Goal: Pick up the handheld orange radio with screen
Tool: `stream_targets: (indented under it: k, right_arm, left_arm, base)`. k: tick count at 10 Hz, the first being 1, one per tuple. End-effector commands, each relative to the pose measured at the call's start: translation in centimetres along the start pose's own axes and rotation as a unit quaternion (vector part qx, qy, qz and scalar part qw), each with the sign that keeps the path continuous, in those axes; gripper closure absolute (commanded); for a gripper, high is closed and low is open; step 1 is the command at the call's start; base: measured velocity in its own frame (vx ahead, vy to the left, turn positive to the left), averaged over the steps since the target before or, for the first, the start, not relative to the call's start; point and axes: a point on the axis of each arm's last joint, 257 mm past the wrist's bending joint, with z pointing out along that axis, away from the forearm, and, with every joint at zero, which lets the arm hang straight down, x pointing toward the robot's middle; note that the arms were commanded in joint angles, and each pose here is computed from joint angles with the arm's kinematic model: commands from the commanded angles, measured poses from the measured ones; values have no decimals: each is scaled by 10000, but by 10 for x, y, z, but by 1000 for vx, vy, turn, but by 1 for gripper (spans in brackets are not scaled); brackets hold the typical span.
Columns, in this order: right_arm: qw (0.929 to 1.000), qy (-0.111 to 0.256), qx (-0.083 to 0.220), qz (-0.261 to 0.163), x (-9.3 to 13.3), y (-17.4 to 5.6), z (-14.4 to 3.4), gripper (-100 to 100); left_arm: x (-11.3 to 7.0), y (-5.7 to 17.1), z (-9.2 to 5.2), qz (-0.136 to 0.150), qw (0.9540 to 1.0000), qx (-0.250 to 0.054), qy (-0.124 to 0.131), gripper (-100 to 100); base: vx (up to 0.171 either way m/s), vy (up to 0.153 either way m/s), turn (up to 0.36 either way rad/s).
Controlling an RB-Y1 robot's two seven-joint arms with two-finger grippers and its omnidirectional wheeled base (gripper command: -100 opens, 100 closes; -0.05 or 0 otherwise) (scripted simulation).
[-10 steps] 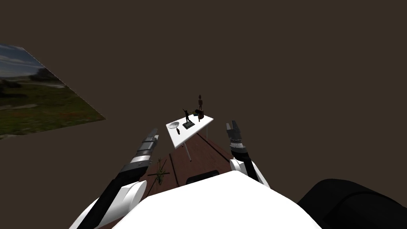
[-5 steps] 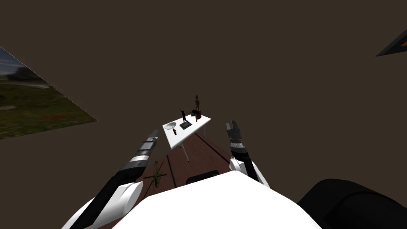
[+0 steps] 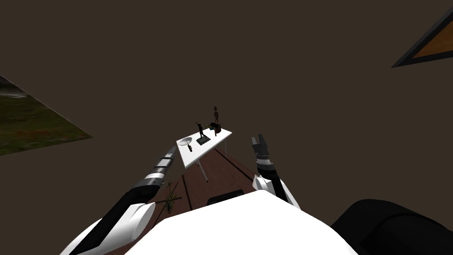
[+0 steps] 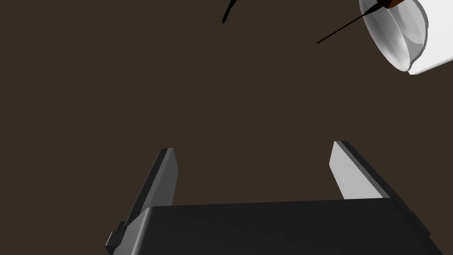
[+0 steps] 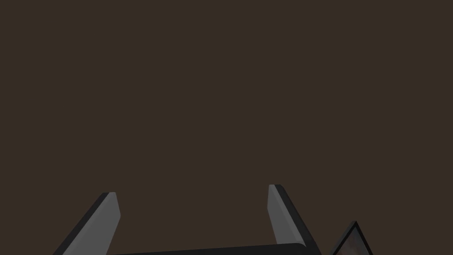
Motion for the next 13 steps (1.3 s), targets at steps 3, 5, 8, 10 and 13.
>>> stream_targets:
  k: [3,5,8,10,13]
  right_arm:
    - [10000,0,0,0,0,0,0,0]
    - [10000,0,0,0,0,0,0,0]
    - [10000,0,0,-1,0,0,0,0]
    - [10000,0,0,-1,0,0,0,0]
    - [10000,0,0,-1,0,0,0,0]
  left_arm:
    - [3,26,-2,194,9983,-511,212,-100]
    - [3,40,-3,321,9961,-761,323,-100]
    - [0,62,-5,566,9903,-1166,511,-100]
    - [2,71,-8,567,9877,-1343,567,-100]
    - [-3,94,-13,796,9785,-1753,741,-100]
  base:
    - [24,-59,-45]
    - [28,-59,-44]
    - [53,-59,-44]
    - [39,-29,-4]
    - [62,-33,-32]
